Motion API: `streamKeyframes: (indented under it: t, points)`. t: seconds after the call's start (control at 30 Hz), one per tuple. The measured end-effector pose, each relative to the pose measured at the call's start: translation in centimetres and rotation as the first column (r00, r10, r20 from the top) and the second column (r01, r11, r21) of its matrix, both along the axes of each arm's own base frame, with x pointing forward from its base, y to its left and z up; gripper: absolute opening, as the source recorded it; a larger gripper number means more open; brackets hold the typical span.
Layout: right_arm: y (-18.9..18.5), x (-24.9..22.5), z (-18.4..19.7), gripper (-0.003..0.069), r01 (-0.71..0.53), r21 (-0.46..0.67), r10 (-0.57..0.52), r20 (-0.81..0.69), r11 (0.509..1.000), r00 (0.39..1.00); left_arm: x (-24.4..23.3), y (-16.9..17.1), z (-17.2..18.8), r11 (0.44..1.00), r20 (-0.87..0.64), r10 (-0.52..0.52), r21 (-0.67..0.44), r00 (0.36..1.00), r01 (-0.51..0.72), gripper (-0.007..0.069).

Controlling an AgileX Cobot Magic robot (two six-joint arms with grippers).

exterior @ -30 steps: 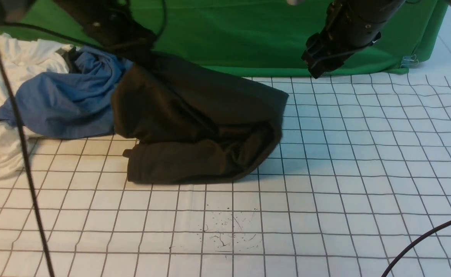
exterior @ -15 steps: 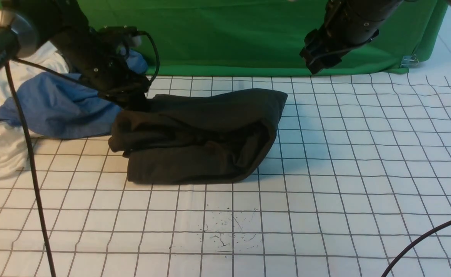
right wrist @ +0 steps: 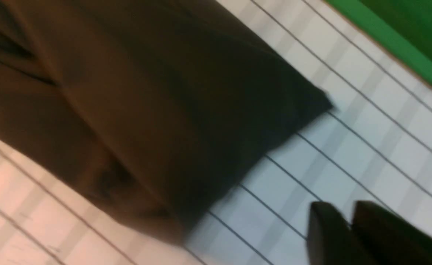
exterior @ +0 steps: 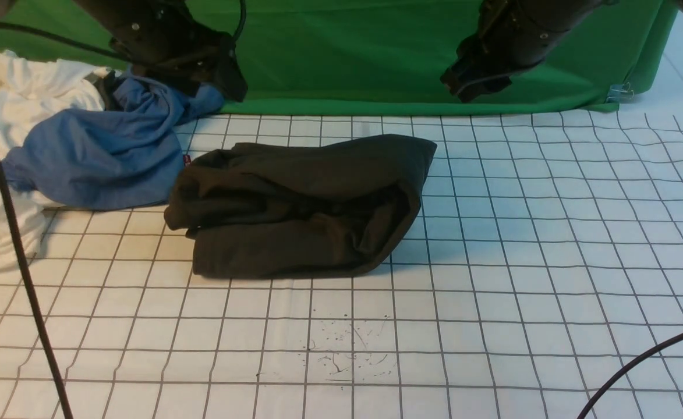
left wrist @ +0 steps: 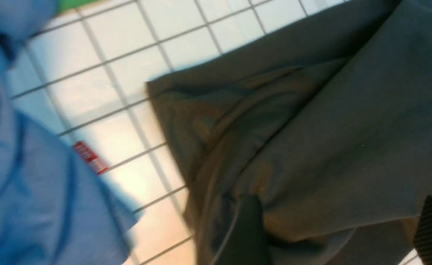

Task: Fold a long-sleeved shirt over a white checkered tablecloth.

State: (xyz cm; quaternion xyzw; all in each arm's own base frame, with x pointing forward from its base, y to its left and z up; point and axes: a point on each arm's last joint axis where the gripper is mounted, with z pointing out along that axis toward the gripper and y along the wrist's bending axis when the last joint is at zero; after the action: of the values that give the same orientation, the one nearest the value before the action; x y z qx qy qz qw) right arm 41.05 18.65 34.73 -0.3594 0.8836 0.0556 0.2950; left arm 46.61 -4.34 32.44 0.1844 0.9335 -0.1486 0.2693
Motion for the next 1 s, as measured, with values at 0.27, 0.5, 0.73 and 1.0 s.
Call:
streamKeyframes:
  t: [0.27, 0.5, 0.73, 1.0]
  points:
    - [4.4, 2.0, -6.4, 0.0011, -0.050, 0.130, 0.065, -0.109, 0.990, 0.992, 0.0, 0.3, 0.0, 0.999, -0.003, 0.020, 0.027, 1.000, -0.020, 0.0198]
    - [6.2, 1.8, -9.8, 0.0011, -0.079, 0.102, 0.097, -0.191, 0.992, 0.977, 0.0, 0.2, 0.0, 1.000, -0.001, 0.012, 0.019, 1.000, -0.012, 0.0032]
    - [3.9, 2.2, -12.4, 0.0011, 0.017, -0.142, -0.056, -0.279, 0.990, 0.959, 0.0, 0.1, 0.1, 1.000, 0.001, 0.006, 0.015, 1.000, -0.006, 0.0012]
    - [-0.5, 2.6, -15.1, 0.0011, 0.080, -0.242, -0.172, -0.388, 0.967, 0.905, -0.2, -0.3, -1.2, 0.999, -0.028, -0.047, -0.011, 0.999, 0.047, 0.0012]
